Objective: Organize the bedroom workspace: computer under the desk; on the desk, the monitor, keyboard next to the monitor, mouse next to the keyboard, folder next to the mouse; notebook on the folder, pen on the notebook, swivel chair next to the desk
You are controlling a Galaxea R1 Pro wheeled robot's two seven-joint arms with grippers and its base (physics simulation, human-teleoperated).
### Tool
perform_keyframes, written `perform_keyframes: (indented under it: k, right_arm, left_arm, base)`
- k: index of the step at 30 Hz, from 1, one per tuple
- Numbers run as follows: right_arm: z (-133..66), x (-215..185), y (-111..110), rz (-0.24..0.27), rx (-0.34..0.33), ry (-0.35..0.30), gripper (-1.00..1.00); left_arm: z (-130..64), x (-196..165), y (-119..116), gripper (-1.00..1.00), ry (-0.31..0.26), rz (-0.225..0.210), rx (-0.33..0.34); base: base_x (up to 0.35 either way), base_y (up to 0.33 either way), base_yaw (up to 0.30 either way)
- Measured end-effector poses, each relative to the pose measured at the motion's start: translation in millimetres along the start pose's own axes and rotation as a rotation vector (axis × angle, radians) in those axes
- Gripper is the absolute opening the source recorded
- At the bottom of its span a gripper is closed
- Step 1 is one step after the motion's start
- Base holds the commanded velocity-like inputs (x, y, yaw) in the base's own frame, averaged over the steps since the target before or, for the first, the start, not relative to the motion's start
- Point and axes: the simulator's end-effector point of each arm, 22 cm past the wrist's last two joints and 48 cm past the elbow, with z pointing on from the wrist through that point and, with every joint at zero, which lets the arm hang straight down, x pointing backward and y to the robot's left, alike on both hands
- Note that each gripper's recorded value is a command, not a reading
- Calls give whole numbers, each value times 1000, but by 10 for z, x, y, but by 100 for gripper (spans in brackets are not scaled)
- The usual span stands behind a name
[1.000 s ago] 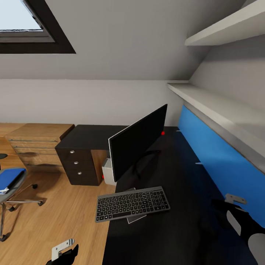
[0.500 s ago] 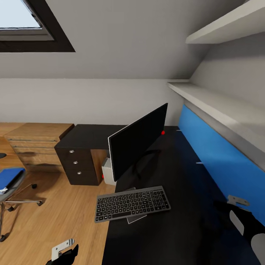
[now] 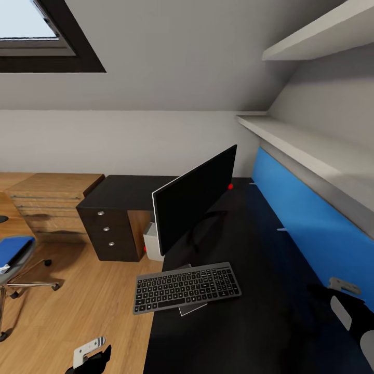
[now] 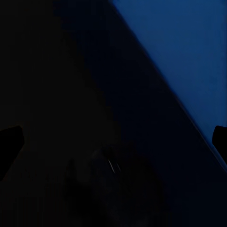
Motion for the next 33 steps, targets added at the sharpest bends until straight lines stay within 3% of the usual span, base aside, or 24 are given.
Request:
perform_keyframes:
  k: [33]
  right_arm:
    - [-6, -45, 49, -3, -9, -14, 100]
  left_arm:
    - [0, 0, -1, 100, 0, 2, 0]
  base:
    - [0, 0, -32]
